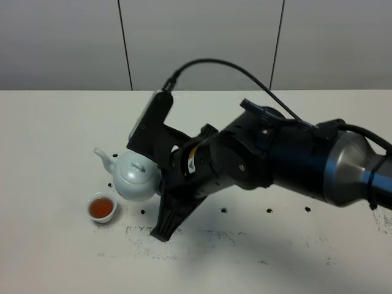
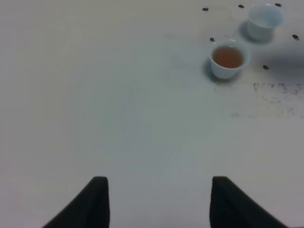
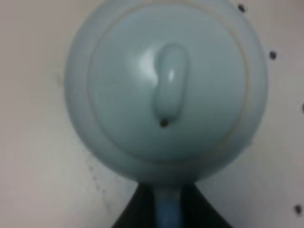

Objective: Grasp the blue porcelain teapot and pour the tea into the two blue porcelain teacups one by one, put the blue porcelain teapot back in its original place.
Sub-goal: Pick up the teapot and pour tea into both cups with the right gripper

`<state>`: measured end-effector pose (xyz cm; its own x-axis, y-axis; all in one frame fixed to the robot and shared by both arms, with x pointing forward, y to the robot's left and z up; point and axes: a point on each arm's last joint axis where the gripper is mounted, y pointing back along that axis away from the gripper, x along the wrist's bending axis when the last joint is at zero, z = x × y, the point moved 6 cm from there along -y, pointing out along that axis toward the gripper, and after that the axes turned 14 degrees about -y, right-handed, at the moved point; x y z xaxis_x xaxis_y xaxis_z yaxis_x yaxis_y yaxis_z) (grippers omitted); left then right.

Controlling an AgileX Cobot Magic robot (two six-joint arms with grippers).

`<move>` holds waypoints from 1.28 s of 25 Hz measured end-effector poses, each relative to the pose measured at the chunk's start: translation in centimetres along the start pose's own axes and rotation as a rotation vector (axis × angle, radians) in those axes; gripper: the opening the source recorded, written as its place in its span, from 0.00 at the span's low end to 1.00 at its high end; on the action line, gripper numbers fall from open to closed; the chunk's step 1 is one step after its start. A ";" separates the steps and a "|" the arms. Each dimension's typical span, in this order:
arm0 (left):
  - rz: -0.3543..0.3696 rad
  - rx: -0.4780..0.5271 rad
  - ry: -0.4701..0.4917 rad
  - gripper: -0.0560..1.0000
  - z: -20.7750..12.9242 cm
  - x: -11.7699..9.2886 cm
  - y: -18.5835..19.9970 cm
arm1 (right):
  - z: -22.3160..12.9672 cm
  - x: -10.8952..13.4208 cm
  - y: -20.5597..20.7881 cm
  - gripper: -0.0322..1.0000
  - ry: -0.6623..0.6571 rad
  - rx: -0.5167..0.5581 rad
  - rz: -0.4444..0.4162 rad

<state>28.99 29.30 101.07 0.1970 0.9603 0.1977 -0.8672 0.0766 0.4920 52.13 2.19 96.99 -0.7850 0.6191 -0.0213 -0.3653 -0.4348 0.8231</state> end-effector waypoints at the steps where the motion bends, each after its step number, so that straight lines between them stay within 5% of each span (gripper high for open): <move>1: 0.000 0.000 0.000 0.48 0.0 0.0 0.0 | -1.0 0.1 -0.5 0.08 -0.040 0.015 0.007; 6: 0.000 0.000 0.000 0.48 0.0 0.0 0.0 | -4.6 0.5 -2.7 0.07 -0.126 0.109 0.010; 15: 0.000 0.000 0.000 0.48 0.0 0.0 0.0 | -4.8 1.5 -6.1 0.07 -0.125 0.071 0.016; 22: 0.000 0.000 0.000 0.48 0.0 0.0 0.0 | -6.7 1.4 -9.0 0.07 -0.109 0.138 0.005; 28: 0.000 0.000 0.001 0.48 0.0 0.0 0.0 | -5.2 0.9 -7.6 0.07 -0.074 0.176 -0.012; 32: 0.000 0.000 0.001 0.48 0.0 0.0 0.0 | -1.3 -2.0 -4.9 0.07 -0.015 0.170 -0.074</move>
<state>28.99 29.30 101.07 0.1965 0.9605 0.1968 -0.8672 0.0766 0.4920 54.86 2.18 92.24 -0.7511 0.6556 -0.0781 -0.3310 -0.2716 0.9037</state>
